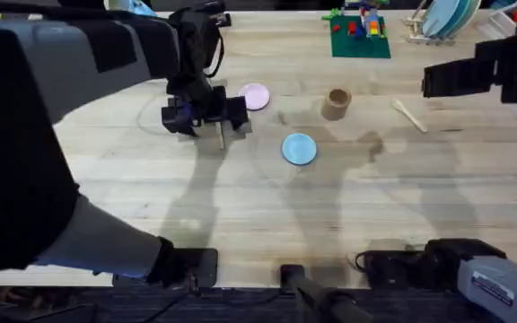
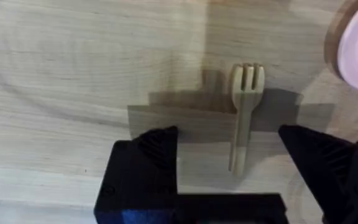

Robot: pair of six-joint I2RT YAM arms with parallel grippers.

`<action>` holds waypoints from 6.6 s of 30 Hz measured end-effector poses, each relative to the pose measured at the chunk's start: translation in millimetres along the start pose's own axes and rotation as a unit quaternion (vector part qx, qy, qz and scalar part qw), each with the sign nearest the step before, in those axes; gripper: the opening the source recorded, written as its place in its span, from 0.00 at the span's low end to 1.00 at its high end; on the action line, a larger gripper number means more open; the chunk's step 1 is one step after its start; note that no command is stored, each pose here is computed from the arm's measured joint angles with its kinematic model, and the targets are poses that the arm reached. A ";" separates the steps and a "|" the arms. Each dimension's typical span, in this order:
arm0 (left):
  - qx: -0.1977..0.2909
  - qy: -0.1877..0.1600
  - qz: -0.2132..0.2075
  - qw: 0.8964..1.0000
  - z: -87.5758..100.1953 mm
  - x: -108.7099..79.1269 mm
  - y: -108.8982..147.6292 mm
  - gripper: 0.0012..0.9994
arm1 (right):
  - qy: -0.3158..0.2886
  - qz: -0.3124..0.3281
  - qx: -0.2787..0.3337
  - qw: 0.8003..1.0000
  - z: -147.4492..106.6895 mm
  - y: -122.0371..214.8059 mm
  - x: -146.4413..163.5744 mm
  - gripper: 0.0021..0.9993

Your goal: Pick up a utensil and set it on the pink plate, then put the other utensil in the container.

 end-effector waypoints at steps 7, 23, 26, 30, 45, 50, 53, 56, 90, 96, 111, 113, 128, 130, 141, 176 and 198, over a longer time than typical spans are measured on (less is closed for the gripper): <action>-0.011 0.002 0.002 1.000 4.9 0.4 0.1 1.00 | 0.000 0.000 0.000 1.000 0.0 0.0 0.0 1.00; -0.012 0.004 0.003 1.000 5.0 0.7 0.1 0.05 | 0.000 0.000 0.000 1.000 0.0 0.0 0.0 1.00; -0.012 0.004 0.004 1.000 5.1 0.8 0.1 0.05 | 0.000 0.000 0.000 1.000 0.0 0.0 0.0 1.00; -0.012 0.004 0.004 1.000 5.1 0.8 0.1 0.05 | 0.000 0.000 0.000 1.000 0.0 -0.1 0.0 1.00; -0.038 -0.023 -0.047 0.998 48.3 -23.7 84.0 0.04 | 0.000 0.000 0.000 1.000 0.1 0.0 0.0 1.00; -0.065 -0.039 -0.078 0.994 62.4 -37.6 102.9 0.04 | 0.000 0.000 0.000 1.000 0.1 0.0 0.0 1.00; -0.081 -0.053 -0.089 0.991 67.5 -49.8 108.7 0.04 | 0.000 0.000 0.000 1.000 0.1 0.0 -0.1 1.00; -0.090 -0.073 -0.100 0.988 68.5 -66.2 112.1 0.04 | 0.000 0.000 0.000 1.000 0.1 0.0 0.0 1.00; -0.017 -0.113 -0.074 0.991 95.6 -100.4 1.9 0.04 | 0.000 0.000 0.001 1.000 -0.5 0.0 0.0 1.00; -0.018 -0.117 -0.070 0.990 96.0 -99.4 1.7 0.20 | 0.000 0.000 0.001 1.000 -0.5 0.0 0.0 1.00; 0.021 -0.119 -0.059 0.991 83.2 -93.8 16.0 0.52 | 0.000 0.000 0.001 1.000 -0.6 0.0 0.0 1.00; 0.025 -0.120 -0.058 0.991 83.3 -93.6 22.7 0.62 | 0.000 0.000 0.001 1.000 -0.6 0.0 -0.1 1.00; -0.036 -0.139 -0.056 0.988 52.2 -72.1 138.8 0.99 | 0.000 0.000 0.001 1.000 -0.6 0.0 0.0 0.99; -0.044 -0.143 -0.055 0.987 45.9 -68.5 152.4 1.00 | 0.000 0.000 0.001 1.000 -0.6 0.0 0.0 0.99; -0.079 -0.167 -0.048 0.982 8.4 -47.3 209.4 1.00 | 0.000 0.000 0.001 1.000 -0.6 0.0 0.0 1.00; -0.251 -0.176 -0.069 0.949 -85.5 -4.5 230.5 1.00 | 0.056 -0.001 0.006 0.998 -2.5 0.0 -0.6 1.00; -0.251 -0.176 -0.069 0.949 -85.5 -4.5 230.4 1.00 | 0.160 0.045 0.134 0.977 -14.7 -75.9 -65.3 1.00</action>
Point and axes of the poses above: each hand's point on the last joint's axis, 136 mm out from that joint toward the fingers, its own y axis back along the fingers, its own x axis along the line the jaws close on, z = x × y, the point moved 2 cm from there along y, back along the fingers, and after that the axes turned 8 degrees about -y, right-handed, at the moved point
